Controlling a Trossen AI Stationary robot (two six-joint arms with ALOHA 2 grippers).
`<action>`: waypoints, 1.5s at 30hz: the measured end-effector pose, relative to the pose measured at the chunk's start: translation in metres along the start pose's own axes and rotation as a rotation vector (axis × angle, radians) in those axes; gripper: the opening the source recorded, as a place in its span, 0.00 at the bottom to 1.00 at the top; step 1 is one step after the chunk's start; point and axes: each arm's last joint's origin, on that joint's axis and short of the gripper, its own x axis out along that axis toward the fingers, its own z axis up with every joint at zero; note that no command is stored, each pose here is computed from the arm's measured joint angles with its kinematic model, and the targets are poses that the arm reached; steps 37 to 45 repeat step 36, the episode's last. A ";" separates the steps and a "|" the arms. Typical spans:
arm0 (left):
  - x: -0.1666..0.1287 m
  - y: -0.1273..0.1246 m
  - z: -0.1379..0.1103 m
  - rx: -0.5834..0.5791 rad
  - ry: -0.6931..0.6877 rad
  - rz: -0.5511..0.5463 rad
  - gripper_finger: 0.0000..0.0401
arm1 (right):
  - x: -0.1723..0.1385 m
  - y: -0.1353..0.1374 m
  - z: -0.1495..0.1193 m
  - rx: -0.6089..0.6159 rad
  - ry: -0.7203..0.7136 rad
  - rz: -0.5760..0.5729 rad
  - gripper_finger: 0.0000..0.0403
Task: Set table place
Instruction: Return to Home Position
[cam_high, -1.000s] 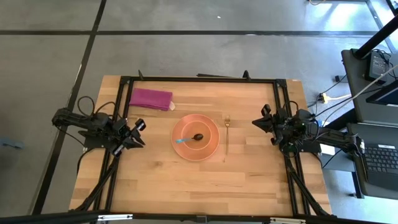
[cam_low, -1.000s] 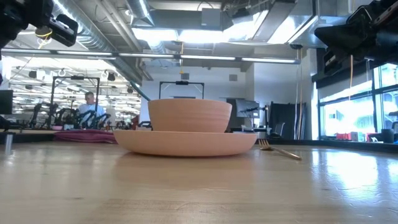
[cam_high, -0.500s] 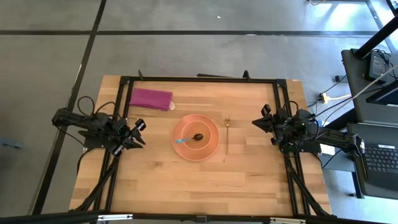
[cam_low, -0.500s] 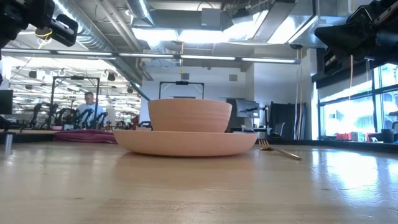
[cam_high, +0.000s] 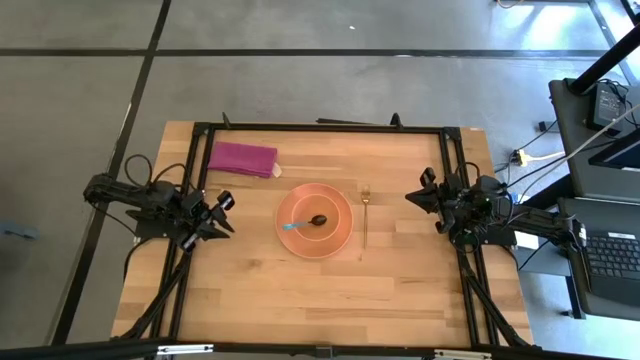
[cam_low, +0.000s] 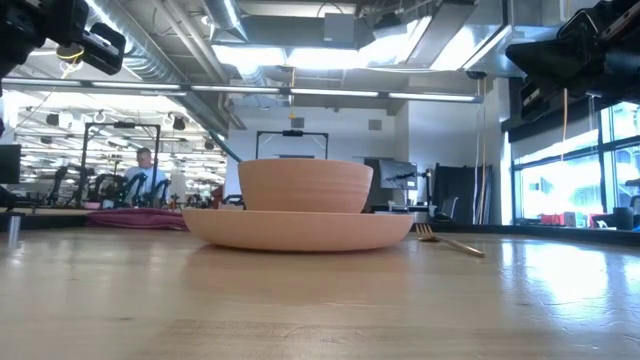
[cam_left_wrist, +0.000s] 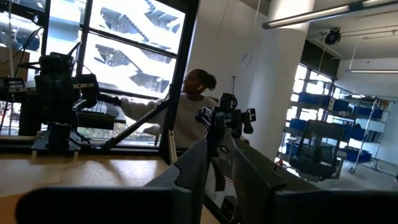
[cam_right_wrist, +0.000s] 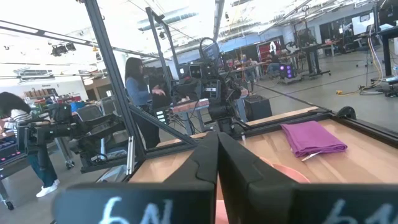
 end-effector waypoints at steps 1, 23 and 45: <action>0.000 0.000 0.000 0.000 0.000 0.000 0.17 | 0.000 0.000 0.000 -0.001 0.000 0.000 0.03; 0.000 0.000 0.000 0.000 0.000 0.000 0.07 | 0.000 0.000 0.000 0.001 0.000 0.000 0.03; 0.000 0.000 0.000 0.000 0.000 0.000 0.02 | 0.000 0.000 0.000 -0.001 0.000 0.000 0.03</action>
